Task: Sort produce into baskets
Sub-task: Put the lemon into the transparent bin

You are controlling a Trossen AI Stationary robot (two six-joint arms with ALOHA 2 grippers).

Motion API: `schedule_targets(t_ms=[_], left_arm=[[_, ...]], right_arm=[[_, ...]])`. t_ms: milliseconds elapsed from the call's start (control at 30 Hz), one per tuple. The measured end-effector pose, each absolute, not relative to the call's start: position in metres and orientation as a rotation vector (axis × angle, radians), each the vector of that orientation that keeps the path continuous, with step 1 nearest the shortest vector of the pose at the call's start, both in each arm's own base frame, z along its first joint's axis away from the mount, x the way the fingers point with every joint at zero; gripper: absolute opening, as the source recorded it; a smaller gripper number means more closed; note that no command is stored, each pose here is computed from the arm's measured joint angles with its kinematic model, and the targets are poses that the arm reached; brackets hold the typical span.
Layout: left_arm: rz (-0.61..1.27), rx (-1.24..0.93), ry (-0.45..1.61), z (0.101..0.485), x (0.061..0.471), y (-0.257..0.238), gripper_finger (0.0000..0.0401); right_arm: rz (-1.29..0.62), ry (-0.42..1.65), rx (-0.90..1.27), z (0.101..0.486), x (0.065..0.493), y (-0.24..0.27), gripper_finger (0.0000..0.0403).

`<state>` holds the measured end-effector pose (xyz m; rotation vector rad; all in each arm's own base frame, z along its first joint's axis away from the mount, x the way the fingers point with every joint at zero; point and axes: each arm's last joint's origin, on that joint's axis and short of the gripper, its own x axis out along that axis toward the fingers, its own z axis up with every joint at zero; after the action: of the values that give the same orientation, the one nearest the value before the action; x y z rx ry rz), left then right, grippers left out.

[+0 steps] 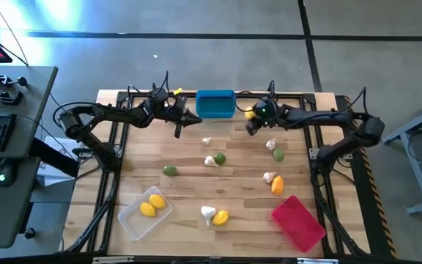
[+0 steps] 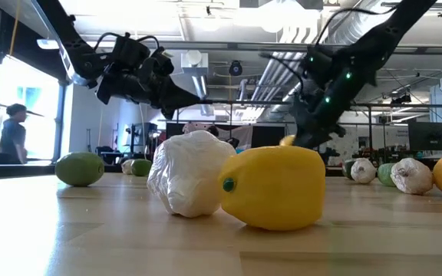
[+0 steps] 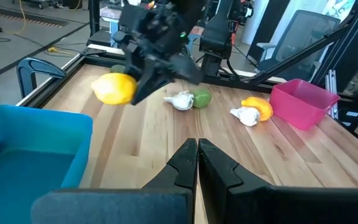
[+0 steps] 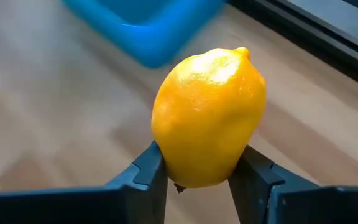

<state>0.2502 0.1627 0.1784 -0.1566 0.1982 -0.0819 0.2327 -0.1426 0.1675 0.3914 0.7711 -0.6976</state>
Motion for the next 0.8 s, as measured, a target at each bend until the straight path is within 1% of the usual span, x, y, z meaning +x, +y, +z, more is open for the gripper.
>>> schedule_targets(t_ms=[167,267,367,533,700,800], left_arm=[[-0.103,-0.149,0.205,0.178,0.253,0.157,0.0],[-0.142,-0.076,0.204,0.178,0.258,0.149,0.0004],[-0.178,0.017,0.2,0.177,0.264,0.138,0.0022],[-0.162,0.136,0.202,0.179,0.273,0.124,0.0078],[-0.177,0.08,0.226,0.187,0.284,0.119,0.0152],[-0.203,0.051,0.261,0.192,0.291,0.115,0.0187]], right_arm=[[-0.493,0.696,0.331,0.176,0.249,-0.125,0.0115],[-0.371,0.628,0.313,0.181,0.26,-0.114,0.0115],[-0.267,0.564,0.302,0.187,0.268,-0.103,0.0115],[-0.125,0.512,0.288,0.192,0.278,-0.085,0.0116],[-0.04,0.479,0.228,0.195,0.284,-0.068,0.0117],[0.005,0.447,0.196,0.198,0.288,-0.06,0.0117]])
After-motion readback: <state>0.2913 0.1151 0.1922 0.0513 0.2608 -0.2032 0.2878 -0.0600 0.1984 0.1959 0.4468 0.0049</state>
